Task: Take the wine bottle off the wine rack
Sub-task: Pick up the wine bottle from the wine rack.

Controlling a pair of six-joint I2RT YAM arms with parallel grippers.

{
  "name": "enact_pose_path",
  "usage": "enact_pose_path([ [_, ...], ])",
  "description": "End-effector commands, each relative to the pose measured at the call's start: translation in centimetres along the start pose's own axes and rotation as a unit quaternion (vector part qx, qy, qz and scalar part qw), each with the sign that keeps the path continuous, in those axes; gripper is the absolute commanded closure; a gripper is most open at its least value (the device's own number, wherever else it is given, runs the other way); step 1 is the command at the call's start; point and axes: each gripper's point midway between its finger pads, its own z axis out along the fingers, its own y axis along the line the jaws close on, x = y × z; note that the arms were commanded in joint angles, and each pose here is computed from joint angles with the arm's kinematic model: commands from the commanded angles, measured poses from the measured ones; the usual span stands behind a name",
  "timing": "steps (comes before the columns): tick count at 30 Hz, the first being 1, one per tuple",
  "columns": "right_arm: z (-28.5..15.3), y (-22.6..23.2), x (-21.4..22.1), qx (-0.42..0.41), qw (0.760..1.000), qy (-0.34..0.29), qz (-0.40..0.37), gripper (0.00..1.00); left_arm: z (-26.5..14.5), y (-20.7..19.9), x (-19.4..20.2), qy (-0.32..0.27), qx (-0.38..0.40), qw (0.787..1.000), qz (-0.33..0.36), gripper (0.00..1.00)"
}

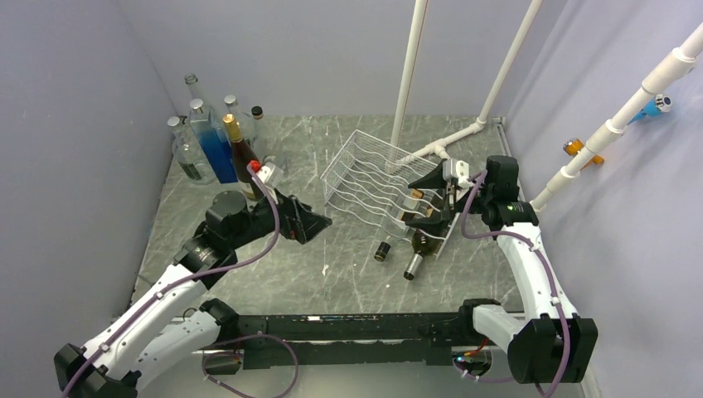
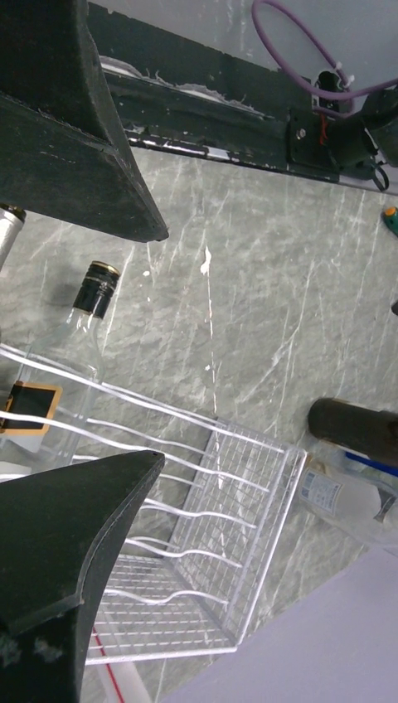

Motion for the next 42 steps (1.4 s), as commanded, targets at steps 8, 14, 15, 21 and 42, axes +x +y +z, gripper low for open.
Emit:
enact_pose_path([
  [8, -0.8, -0.6, -0.4, 0.007, 1.000, -0.013, -0.021, 0.01, 3.1, -1.4, 2.6, 0.010, 0.010, 1.000, 0.016, 0.00],
  [14, -0.9, -0.8, -0.1, 0.011, 1.000, -0.009, -0.018, 0.01, 4.9, -1.8, 5.1, 0.027, 0.000, 0.999, 0.029, 0.00],
  [15, -1.0, -0.8, 0.0, 0.013, 1.000, -0.008, -0.018, 0.01, 5.2, -1.6, 5.5, 0.030, -0.003, 0.999, 0.029, 0.01],
  [21, -1.0, -0.9, 0.3, 0.014, 1.000, -0.005, -0.017, 0.01, 6.4, -2.2, 7.0, 0.036, 0.001, 0.999, 0.028, 0.00],
  [42, -1.2, -1.3, 0.8, 0.023, 1.000, 0.002, -0.015, 0.01, 8.7, -1.5, 10.5, 0.047, -0.014, 0.999, 0.019, 0.01],
])
